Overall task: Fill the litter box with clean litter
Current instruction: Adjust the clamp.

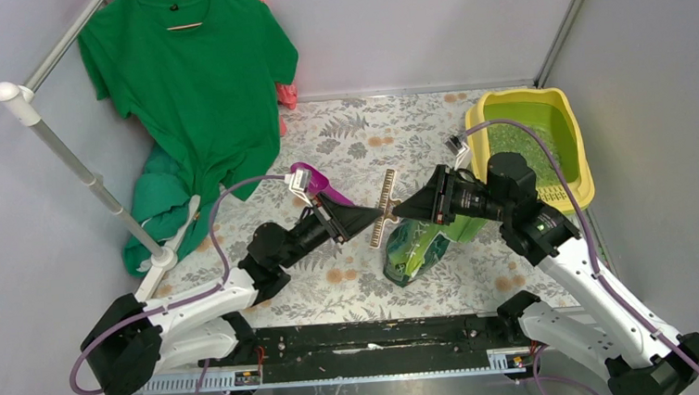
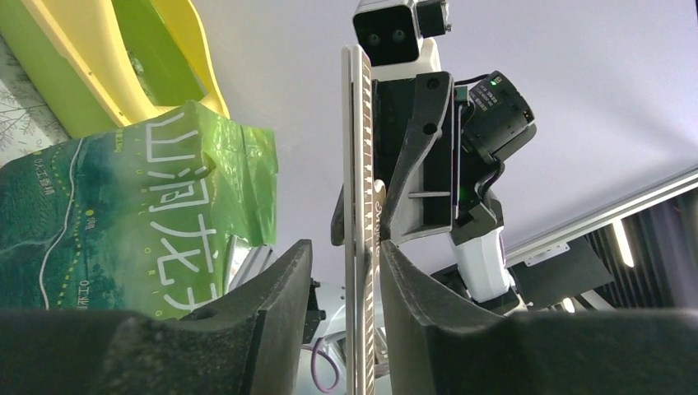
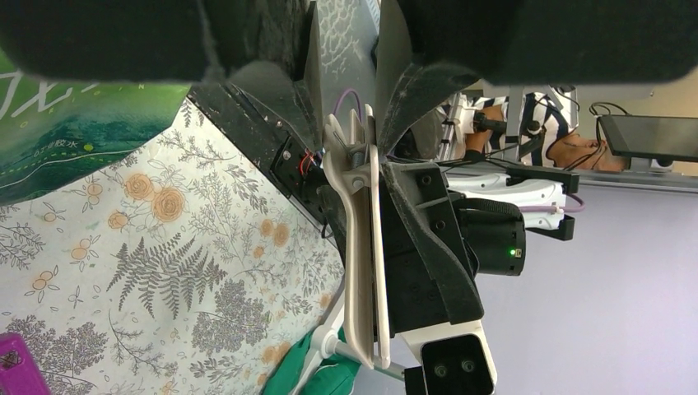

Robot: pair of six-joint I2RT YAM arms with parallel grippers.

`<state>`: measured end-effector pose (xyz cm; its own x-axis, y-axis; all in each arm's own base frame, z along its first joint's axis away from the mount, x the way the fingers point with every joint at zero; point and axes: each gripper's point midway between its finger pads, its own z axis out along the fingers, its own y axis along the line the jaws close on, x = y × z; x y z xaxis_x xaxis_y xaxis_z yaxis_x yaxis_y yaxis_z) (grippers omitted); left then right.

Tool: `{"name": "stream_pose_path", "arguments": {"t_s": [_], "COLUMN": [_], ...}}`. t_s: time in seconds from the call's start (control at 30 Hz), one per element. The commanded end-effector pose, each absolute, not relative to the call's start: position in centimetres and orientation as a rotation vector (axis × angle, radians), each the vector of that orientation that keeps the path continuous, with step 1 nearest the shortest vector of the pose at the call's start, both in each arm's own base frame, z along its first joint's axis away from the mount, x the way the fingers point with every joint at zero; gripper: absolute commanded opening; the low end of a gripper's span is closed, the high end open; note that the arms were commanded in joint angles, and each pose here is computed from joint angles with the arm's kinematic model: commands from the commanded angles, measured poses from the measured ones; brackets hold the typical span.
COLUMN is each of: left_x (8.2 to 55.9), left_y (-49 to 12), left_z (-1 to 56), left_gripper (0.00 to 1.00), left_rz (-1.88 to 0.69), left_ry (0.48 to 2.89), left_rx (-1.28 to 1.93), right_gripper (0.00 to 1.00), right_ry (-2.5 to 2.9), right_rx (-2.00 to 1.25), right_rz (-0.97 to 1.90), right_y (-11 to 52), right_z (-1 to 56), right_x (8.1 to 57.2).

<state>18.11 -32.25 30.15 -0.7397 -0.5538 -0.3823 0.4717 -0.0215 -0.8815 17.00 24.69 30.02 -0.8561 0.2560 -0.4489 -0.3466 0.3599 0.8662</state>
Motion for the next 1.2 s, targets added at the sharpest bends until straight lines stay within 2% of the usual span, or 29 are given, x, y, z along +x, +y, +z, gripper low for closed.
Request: {"name": "stream_pose_path", "arguments": {"t_s": [0.0, 0.1, 0.27, 0.33, 0.37, 0.43, 0.47, 0.57, 0.6, 1.17], "left_x": [18.0, 18.2, 17.7, 17.5, 17.4, 17.3, 17.4, 17.5, 17.6, 17.8], "left_y": [-31.8, -31.7, -32.6, -33.0, -33.2, -33.3, -33.1, -32.5, -32.4, -31.7], "left_z": [31.5, 31.4, 32.0, 32.0, 32.2, 31.9, 31.7, 31.5, 31.4, 31.1], "left_gripper": [0.45, 0.49, 0.49, 0.45, 0.39, 0.2, 0.13, 0.09, 0.09, 0.09], "left_rz": [-1.82, -1.797, -1.859, -1.882, -1.892, -1.896, -1.894, -1.881, -1.874, -1.878], "left_ry": [1.501, 1.507, 1.487, 1.485, 1.478, 1.478, 1.479, 1.471, 1.472, 1.454], "left_rx": [-0.063, -0.067, -0.025, -0.005, 0.001, -0.004, -0.018, -0.054, -0.063, -0.119], "right_gripper": [0.0, 0.0, 0.0, 0.0, 0.02, 0.23, 0.29, 0.44, 0.46, 0.46], "right_ry": [2.019, 2.02, 2.025, 2.028, 2.028, 2.029, 2.027, 2.014, 2.008, 1.984], "right_rx": [-0.147, -0.159, -0.156, -0.153, -0.152, -0.155, -0.154, -0.152, -0.149, -0.136], "right_rz": [1.537, 1.539, 1.549, 1.549, 1.55, 1.548, 1.547, 1.542, 1.538, 1.586], "right_y": [24.9, 25.0, 25.1, 25.2, 25.2, 25.3, 25.3, 25.2, 25.1, 25.5], "right_z": [32.7, 33.0, 32.7, 32.5, 32.5, 32.5, 32.6, 32.9, 33.0, 33.1], "right_x": [16.9, 16.8, 17.0, 17.1, 17.1, 17.2, 17.2, 17.3, 17.3, 17.4]}}
